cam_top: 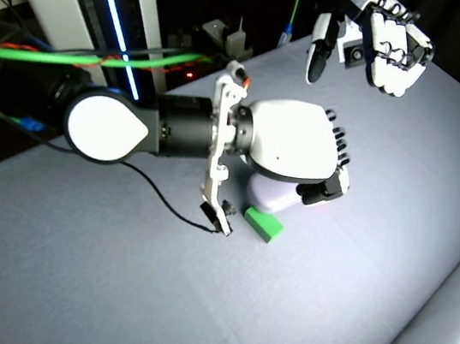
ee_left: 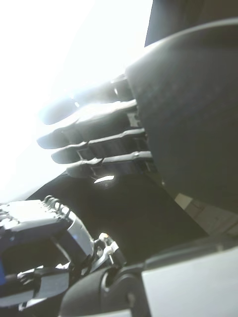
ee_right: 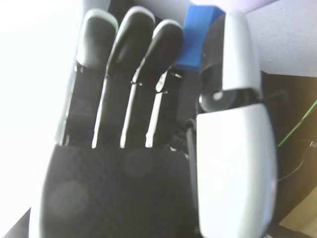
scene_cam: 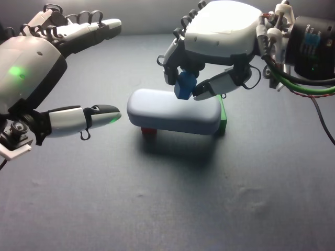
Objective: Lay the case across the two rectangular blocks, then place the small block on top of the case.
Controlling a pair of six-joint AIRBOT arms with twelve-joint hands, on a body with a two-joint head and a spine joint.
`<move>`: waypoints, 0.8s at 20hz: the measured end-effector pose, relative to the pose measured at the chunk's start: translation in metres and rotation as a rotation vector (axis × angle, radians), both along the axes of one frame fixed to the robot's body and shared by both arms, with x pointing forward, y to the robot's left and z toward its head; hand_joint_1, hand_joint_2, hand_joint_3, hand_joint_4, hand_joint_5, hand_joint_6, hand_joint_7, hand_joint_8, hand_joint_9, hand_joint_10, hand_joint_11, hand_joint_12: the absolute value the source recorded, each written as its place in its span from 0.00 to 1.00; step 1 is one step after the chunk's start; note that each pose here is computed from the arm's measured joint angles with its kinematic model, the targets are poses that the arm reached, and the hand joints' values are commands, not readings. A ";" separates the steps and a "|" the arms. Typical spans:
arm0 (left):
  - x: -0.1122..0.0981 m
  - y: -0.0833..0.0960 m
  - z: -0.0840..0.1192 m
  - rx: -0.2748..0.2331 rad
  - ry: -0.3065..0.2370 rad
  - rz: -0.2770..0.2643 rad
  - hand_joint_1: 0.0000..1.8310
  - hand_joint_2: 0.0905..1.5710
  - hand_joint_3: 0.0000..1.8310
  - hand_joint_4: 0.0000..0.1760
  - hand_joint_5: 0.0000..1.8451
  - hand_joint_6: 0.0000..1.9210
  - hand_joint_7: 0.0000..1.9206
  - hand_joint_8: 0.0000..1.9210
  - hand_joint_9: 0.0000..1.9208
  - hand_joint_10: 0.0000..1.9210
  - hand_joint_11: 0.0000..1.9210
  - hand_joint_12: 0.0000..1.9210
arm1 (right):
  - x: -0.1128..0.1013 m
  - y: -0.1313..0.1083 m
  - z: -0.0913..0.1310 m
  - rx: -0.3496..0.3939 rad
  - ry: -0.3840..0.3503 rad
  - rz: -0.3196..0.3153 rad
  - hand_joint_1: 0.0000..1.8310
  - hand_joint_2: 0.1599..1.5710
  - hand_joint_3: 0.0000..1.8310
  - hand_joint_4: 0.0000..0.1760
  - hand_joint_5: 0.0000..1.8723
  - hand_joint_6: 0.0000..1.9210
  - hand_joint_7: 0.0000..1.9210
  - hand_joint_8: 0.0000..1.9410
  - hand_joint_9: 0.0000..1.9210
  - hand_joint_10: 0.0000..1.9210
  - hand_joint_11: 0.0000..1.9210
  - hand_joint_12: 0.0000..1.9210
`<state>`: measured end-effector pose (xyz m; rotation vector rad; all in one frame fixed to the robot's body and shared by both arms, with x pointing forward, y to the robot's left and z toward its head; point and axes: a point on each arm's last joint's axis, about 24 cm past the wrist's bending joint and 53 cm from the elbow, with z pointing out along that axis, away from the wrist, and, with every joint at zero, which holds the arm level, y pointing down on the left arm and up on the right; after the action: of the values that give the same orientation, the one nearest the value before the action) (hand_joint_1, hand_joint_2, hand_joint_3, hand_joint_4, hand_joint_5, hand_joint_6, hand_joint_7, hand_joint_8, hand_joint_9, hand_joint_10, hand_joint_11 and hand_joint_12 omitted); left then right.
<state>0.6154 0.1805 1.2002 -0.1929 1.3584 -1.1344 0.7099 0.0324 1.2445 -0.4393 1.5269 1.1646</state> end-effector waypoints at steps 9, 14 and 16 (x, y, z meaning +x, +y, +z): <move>0.000 0.000 0.001 -0.004 -0.002 0.000 0.53 0.59 0.00 0.00 0.24 0.00 0.21 0.00 0.24 0.00 0.00 0.74 | 0.009 -0.007 -0.024 -0.025 0.045 -0.032 0.69 0.63 0.00 0.08 0.59 0.39 0.60 0.39 0.58 0.34 0.42 0.69; 0.000 0.000 0.001 -0.004 -0.002 0.000 0.54 0.59 0.00 0.00 0.24 0.00 0.21 0.00 0.24 0.00 0.00 0.74 | 0.011 -0.008 -0.028 -0.021 0.060 -0.037 0.74 0.65 0.00 0.00 0.49 0.49 0.56 0.41 0.55 0.54 0.39 0.67; 0.000 0.000 0.001 -0.004 -0.003 0.000 0.54 0.59 0.00 0.00 0.24 0.00 0.21 0.00 0.23 0.00 0.00 0.74 | 0.012 -0.009 -0.028 -0.023 0.061 -0.040 0.68 0.70 0.00 0.00 0.44 0.60 0.51 0.53 0.44 0.39 0.31 0.61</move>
<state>0.6153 0.1809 1.2012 -0.1946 1.3536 -1.1373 0.7218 0.0238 1.2160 -0.3901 1.5956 1.1397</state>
